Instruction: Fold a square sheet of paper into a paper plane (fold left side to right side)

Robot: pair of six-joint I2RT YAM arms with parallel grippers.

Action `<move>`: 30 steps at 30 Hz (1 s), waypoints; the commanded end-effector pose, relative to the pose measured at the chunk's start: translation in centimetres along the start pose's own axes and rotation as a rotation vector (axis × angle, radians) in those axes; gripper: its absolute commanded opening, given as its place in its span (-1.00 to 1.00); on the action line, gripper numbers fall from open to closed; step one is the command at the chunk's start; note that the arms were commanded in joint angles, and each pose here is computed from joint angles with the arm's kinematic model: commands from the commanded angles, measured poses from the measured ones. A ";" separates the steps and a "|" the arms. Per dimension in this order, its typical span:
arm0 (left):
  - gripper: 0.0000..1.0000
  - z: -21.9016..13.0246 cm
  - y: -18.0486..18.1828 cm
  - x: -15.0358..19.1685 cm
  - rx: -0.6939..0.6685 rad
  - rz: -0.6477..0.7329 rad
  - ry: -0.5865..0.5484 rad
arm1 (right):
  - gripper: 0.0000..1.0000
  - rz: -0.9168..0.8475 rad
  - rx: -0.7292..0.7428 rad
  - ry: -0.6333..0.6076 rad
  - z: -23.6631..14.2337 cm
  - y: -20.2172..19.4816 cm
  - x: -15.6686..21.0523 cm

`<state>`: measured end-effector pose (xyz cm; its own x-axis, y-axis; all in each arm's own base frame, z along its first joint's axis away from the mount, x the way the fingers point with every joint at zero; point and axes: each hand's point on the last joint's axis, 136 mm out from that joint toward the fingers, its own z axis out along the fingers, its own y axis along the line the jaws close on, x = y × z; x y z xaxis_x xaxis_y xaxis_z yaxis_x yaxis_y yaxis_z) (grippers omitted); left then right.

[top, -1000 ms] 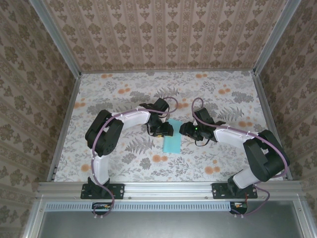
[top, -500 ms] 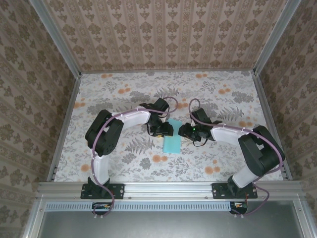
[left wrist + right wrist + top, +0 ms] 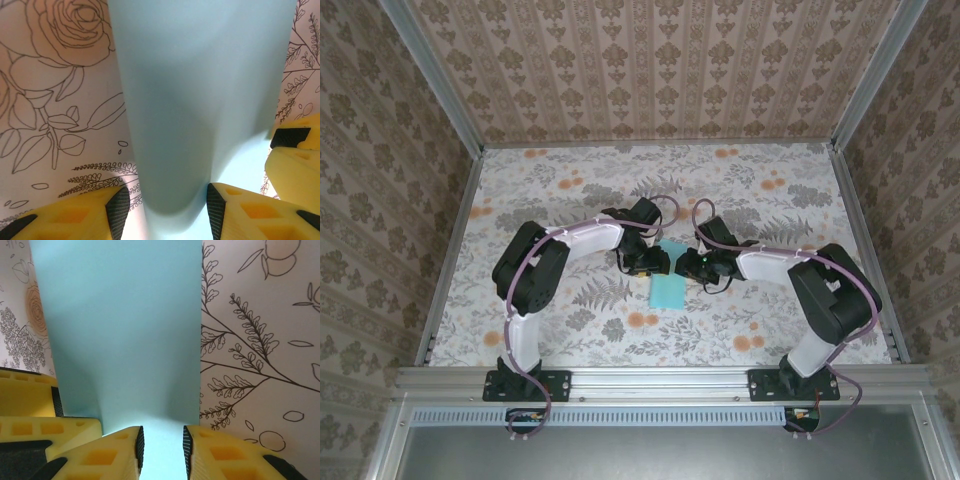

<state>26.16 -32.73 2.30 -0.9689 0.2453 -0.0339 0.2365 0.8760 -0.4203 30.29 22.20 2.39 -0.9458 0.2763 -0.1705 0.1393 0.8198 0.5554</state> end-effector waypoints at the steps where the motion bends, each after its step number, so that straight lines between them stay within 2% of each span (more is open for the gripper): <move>1: 0.01 2.9 2.8 2.1 -0.083 -0.048 0.086 | -0.41 0.013 0.042 0.048 0.5 -0.5 0.7; 11: 0.01 1.3 2.0 1.1 -0.063 -0.033 0.039 | -0.62 0.049 0.170 0.132 1.2 -3.2 2.4; 14: 0.06 -0.7 1.6 0.3 -0.052 -0.017 -0.003 | -0.65 0.053 0.201 0.145 1.2 -3.8 2.6; 20: 0.18 -7.2 0.9 -2.0 -0.016 0.014 -0.158 | -0.68 0.053 0.247 0.154 1.1 -4.5 2.8; 25: 0.13 -10.6 -1.3 -2.6 0.114 0.057 -0.243 | -0.68 0.049 0.255 0.157 1.1 -4.6 2.8; 30: -0.16 -9.5 -5.1 -1.6 0.348 0.094 -0.188 | -0.68 0.048 0.258 0.156 1.0 -4.6 2.8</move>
<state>29.33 -31.44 14.06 -0.9416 0.1517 -0.3006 0.3071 0.7531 -0.5818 30.11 21.88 1.34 -0.9589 0.2673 -0.0950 0.1934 0.8610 0.4705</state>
